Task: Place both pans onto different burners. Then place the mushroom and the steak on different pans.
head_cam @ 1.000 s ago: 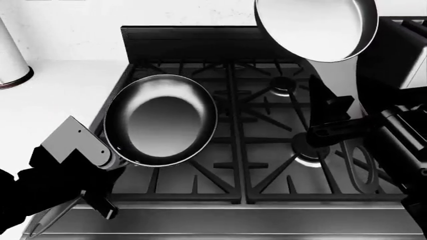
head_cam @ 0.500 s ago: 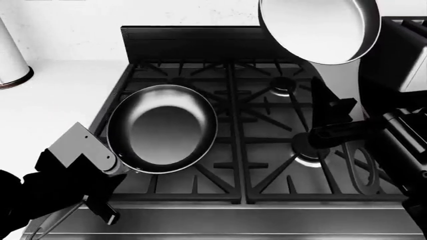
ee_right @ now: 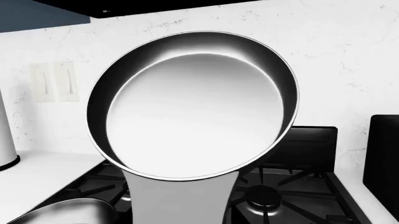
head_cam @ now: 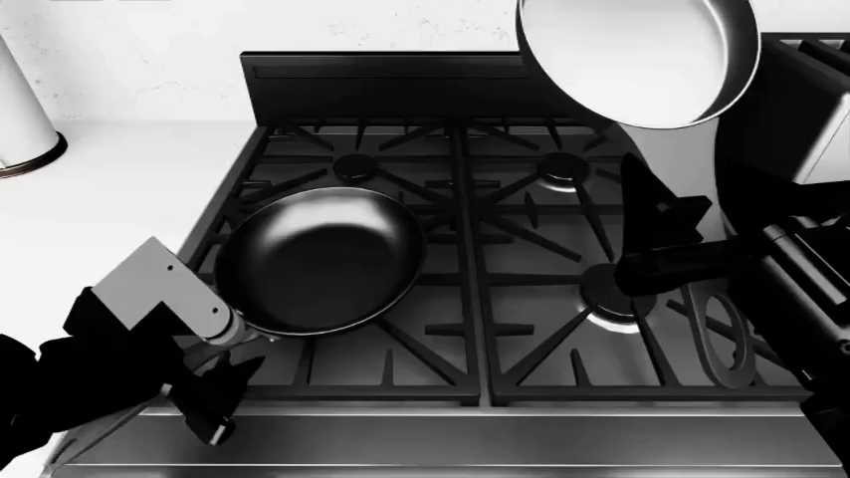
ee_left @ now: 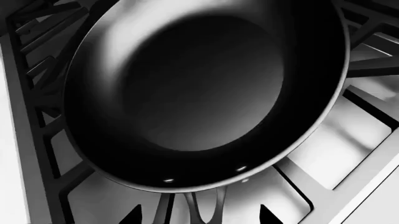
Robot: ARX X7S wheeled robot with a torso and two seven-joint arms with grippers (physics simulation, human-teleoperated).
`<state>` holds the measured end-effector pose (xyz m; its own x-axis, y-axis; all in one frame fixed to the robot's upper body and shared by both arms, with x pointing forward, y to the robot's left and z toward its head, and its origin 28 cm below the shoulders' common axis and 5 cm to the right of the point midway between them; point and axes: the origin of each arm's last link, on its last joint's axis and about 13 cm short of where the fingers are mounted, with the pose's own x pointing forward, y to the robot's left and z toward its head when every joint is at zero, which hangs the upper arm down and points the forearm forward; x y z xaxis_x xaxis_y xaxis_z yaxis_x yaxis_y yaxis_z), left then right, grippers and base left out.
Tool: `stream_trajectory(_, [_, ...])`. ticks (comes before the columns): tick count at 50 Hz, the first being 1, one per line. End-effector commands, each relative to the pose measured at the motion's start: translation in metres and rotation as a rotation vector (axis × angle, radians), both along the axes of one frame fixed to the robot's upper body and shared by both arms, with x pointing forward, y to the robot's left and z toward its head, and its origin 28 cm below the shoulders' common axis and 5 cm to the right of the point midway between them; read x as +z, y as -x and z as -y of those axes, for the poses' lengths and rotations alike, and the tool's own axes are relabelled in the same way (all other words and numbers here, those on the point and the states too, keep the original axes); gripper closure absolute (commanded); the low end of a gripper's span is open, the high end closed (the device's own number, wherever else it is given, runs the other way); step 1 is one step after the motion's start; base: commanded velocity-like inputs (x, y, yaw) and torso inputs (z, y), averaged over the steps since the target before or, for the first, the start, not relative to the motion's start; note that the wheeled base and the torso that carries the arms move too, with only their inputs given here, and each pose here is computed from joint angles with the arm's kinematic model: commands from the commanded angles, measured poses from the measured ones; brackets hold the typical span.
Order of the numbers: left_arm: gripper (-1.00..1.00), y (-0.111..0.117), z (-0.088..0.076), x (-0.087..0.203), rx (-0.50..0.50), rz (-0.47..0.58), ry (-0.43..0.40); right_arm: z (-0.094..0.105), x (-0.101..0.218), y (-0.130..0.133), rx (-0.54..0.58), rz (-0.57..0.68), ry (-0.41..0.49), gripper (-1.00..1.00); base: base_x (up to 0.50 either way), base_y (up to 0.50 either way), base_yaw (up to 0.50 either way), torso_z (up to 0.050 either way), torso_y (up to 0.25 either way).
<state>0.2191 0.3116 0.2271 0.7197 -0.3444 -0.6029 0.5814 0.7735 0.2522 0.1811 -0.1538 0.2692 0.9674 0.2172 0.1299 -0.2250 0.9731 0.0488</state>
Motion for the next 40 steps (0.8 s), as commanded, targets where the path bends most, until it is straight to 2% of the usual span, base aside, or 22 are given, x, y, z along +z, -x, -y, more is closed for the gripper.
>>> stream_trajectory(1, [-1.00, 0.003, 0.001, 0.005, -0.010, 0.009, -0.001, 0.003, 0.006, -0.001, -0.027, 0.061, -0.006, 1.00, 0.00, 0.00, 0.00, 0.000, 0.000])
stream_trajectory(23, [-1.00, 0.012, 0.008, 0.049, -0.064, 0.190, 0.135, 0.003, 0.007, 0.004, -0.014, 0.048, 0.004, 1.00, 0.00, 0.00, 0.00, 0.000, 0.001])
stream_trajectory(30, [-1.00, 0.020, 0.012, 0.062, -0.111, 0.261, 0.204, 0.005, 0.009, 0.013, 0.048, -0.046, 0.058, 1.00, 0.00, 0.00, 0.00, 0.001, 0.001])
stream_trajectory(40, [-1.00, 0.026, 0.015, 0.070, -0.155, 0.382, 0.289, 0.013, 0.027, 0.021, 0.130, -0.075, 0.107, 1.00, 0.00, 0.00, 0.00, 0.000, 0.002])
